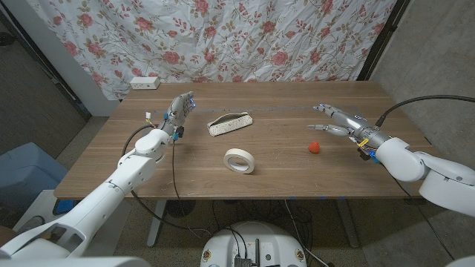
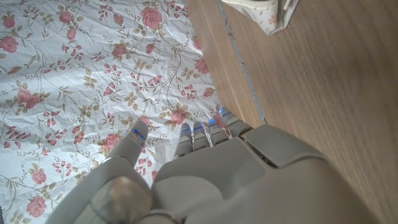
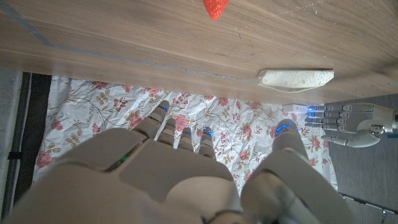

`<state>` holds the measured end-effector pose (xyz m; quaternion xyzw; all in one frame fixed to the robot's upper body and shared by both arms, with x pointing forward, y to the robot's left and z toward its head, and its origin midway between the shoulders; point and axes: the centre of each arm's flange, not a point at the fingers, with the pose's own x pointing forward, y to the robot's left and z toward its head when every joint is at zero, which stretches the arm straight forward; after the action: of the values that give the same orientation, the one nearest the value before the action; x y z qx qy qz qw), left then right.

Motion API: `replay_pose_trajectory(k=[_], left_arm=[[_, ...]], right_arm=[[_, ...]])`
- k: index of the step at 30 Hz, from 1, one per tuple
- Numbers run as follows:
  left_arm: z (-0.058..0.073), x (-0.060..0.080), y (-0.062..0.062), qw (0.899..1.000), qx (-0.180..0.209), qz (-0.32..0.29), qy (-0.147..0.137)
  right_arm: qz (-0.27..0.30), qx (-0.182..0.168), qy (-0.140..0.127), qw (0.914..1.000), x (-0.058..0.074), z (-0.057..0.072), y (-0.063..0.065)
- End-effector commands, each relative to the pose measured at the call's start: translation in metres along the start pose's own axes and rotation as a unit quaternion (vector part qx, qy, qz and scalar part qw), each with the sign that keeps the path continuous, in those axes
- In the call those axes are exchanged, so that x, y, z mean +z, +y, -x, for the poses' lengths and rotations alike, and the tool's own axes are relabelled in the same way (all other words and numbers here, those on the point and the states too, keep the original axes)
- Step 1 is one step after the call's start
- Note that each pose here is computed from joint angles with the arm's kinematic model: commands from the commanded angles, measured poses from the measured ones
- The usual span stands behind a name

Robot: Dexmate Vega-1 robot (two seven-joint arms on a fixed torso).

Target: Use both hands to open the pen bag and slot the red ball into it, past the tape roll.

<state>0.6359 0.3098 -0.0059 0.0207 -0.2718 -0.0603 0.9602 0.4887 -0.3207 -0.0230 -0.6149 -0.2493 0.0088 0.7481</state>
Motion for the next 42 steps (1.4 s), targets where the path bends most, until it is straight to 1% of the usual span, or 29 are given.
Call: replay_pose_trajectory(k=[1, 6, 12, 14, 17, 21, 32, 42], left_arm=[[0.002, -0.001, 0.000, 1.000, 0.017, 0.000, -0.001], [0.004, -0.002, 0.000, 1.000, 0.019, 0.000, 0.002], [0.006, -0.003, 0.000, 1.000, 0.023, -0.001, 0.004], [0.007, -0.003, 0.001, 1.000, 0.025, -0.003, 0.004], [0.008, -0.002, 0.002, 1.000, 0.025, -0.004, 0.004], [0.008, -0.002, 0.002, 1.000, 0.024, -0.004, 0.005], [0.009, -0.001, 0.003, 1.000, 0.024, -0.010, 0.006], [0.010, -0.002, 0.003, 1.000, 0.024, -0.007, 0.006]], right_arm=[[0.062, 0.048, 0.009, 0.9968, 0.009, 0.002, -0.012], [0.076, 0.065, 0.018, 0.9948, 0.007, 0.001, -0.014], [0.092, 0.086, 0.031, 0.9915, 0.004, -0.001, -0.013], [0.101, 0.103, 0.038, 0.9888, 0.004, -0.003, -0.012], [0.109, 0.117, 0.044, 0.9862, 0.004, -0.006, -0.012], [0.132, 0.137, 0.053, 0.9802, 0.005, -0.009, -0.012], [0.158, 0.155, 0.062, 0.9733, 0.009, -0.016, -0.010], [0.197, 0.172, 0.072, 0.9624, 0.011, -0.026, -0.003]])
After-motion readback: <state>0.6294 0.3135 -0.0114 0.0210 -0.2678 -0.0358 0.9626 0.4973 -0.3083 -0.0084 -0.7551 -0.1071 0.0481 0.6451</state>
